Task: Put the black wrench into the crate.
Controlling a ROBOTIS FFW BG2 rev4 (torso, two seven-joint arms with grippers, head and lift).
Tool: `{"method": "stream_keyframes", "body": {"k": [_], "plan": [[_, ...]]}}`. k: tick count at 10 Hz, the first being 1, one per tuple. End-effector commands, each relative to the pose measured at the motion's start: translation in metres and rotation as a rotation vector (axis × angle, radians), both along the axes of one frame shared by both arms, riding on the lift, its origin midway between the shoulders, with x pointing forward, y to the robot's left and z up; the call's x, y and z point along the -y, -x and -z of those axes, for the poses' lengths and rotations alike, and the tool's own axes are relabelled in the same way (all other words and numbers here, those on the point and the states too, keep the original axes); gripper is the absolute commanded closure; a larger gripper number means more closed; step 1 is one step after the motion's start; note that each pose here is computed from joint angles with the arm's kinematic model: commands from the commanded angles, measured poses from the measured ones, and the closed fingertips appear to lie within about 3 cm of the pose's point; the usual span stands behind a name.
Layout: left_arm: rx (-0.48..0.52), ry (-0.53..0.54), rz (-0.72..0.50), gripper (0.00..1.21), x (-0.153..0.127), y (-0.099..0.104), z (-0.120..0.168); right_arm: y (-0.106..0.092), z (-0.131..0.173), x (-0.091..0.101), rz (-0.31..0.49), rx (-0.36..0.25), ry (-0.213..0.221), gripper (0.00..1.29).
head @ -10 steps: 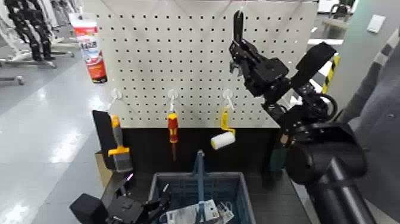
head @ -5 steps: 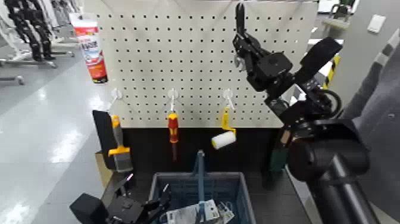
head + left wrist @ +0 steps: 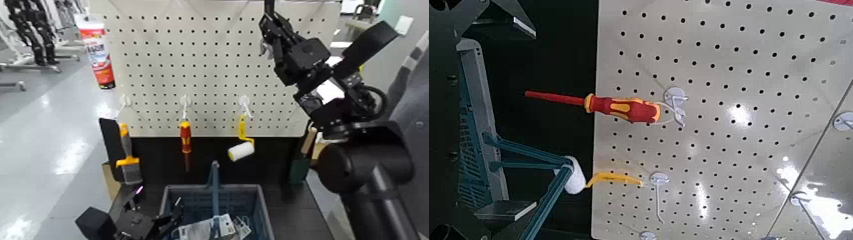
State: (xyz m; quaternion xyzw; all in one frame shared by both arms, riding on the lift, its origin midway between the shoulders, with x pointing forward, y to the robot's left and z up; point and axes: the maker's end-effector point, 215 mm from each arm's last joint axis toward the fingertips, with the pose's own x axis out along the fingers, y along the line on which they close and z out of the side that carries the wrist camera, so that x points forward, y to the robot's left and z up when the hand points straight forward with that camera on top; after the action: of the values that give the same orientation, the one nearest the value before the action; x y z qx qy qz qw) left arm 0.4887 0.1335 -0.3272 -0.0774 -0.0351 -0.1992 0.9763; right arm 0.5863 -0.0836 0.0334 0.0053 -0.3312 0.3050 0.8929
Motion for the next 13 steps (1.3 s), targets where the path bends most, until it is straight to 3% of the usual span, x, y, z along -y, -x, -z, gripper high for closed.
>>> {"method": "stream_keyframes", "body": {"k": [1, 5, 11, 13], "plan": [[0.0, -0.002, 0.003, 0.11, 0.001, 0.0, 0.0, 0.014, 0.007, -0.002, -0.013, -0.023, -0.022, 1.12], [-0.001, -0.008, 0.007, 0.11, 0.003, 0.0, 0.0, 0.028, 0.07, -0.011, -0.056, -0.194, -0.067, 1.12], [0.0, -0.017, -0.001, 0.11, -0.001, 0.001, -0.001, 0.048, 0.21, 0.011, 0.007, -0.526, -0.129, 1.13], [-0.001, -0.019, -0.004, 0.11, -0.003, 0.002, 0.0, 0.055, 0.262, 0.007, 0.0, -0.634, -0.117, 1.13]]}}
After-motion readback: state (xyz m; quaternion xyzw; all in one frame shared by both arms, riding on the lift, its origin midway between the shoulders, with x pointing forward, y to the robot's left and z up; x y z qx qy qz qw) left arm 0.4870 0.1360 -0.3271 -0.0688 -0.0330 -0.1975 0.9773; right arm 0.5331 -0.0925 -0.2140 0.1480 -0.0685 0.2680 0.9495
